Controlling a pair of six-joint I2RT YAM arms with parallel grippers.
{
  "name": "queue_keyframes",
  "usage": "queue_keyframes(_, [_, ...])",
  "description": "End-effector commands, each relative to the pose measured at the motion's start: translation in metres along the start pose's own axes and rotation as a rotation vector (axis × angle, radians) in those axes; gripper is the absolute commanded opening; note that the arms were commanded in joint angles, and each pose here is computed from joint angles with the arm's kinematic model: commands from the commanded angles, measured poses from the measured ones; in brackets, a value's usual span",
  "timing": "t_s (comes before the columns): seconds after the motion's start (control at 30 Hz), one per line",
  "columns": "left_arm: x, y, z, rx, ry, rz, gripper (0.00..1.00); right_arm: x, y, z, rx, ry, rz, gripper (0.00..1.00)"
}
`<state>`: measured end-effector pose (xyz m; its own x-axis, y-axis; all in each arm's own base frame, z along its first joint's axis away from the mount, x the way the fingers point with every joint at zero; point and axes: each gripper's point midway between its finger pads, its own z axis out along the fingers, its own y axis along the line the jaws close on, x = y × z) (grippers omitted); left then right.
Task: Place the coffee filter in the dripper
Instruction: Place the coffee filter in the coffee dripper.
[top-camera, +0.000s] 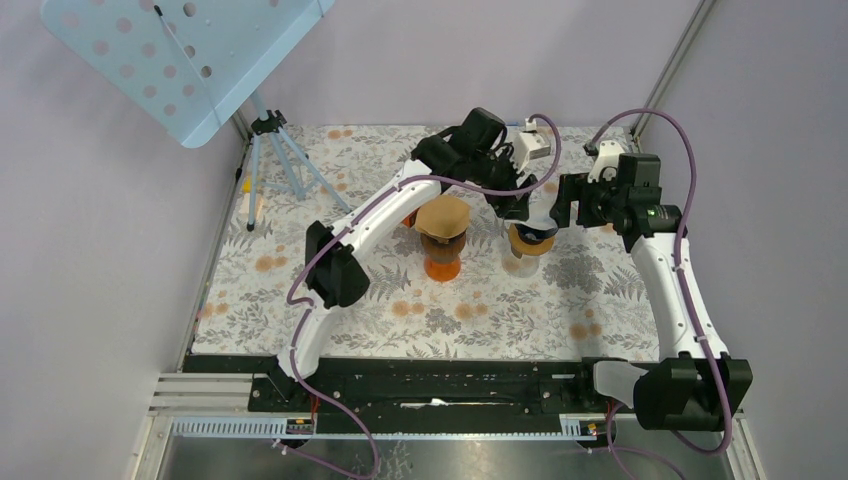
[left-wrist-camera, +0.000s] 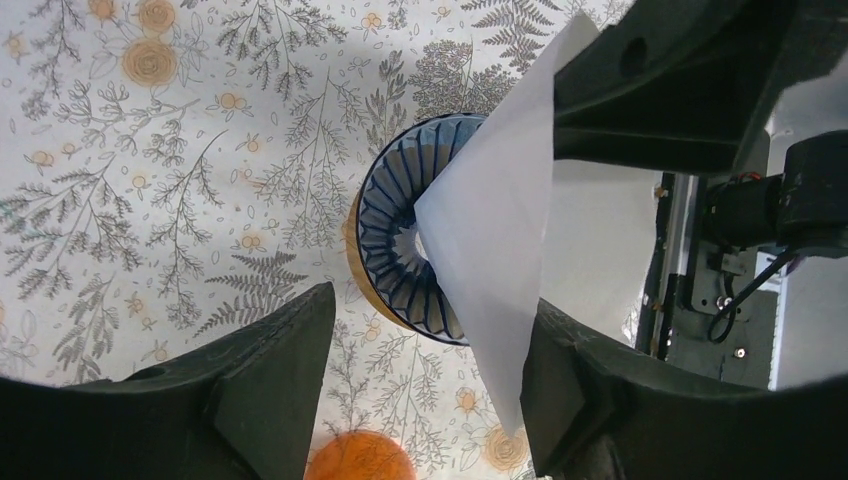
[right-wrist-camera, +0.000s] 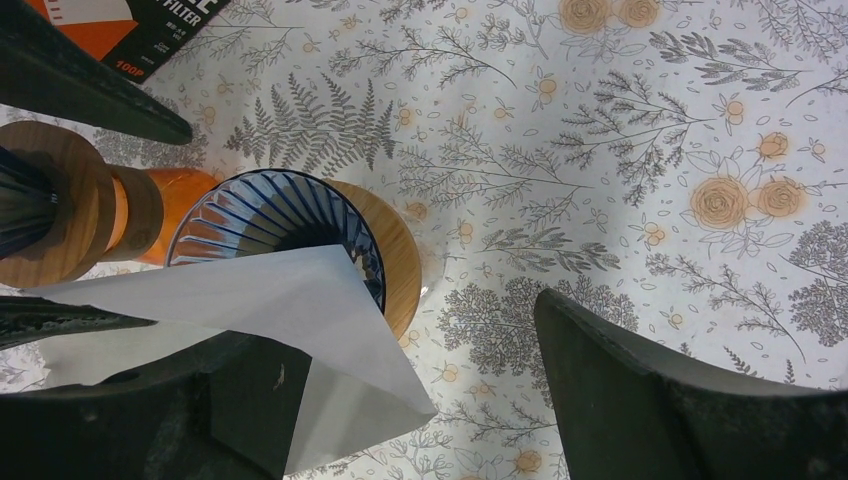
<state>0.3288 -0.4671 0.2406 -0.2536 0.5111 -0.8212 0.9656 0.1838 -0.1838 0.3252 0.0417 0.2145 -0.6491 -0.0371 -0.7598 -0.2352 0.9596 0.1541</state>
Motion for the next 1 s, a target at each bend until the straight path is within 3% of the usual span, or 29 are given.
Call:
queue_keyframes(0.0, [-0.030,-0.002,-0.018,-0.027,-0.099,-0.065,0.69,-0.008,0.002,0.003,-0.025,-0.031,-0.020,0.86])
queue_keyframes(0.97, [-0.010,0.021,-0.001,-0.142,-0.083,-0.213,0.72,-0.001,-0.004,0.018,-0.027,0.021,-0.043,0.85])
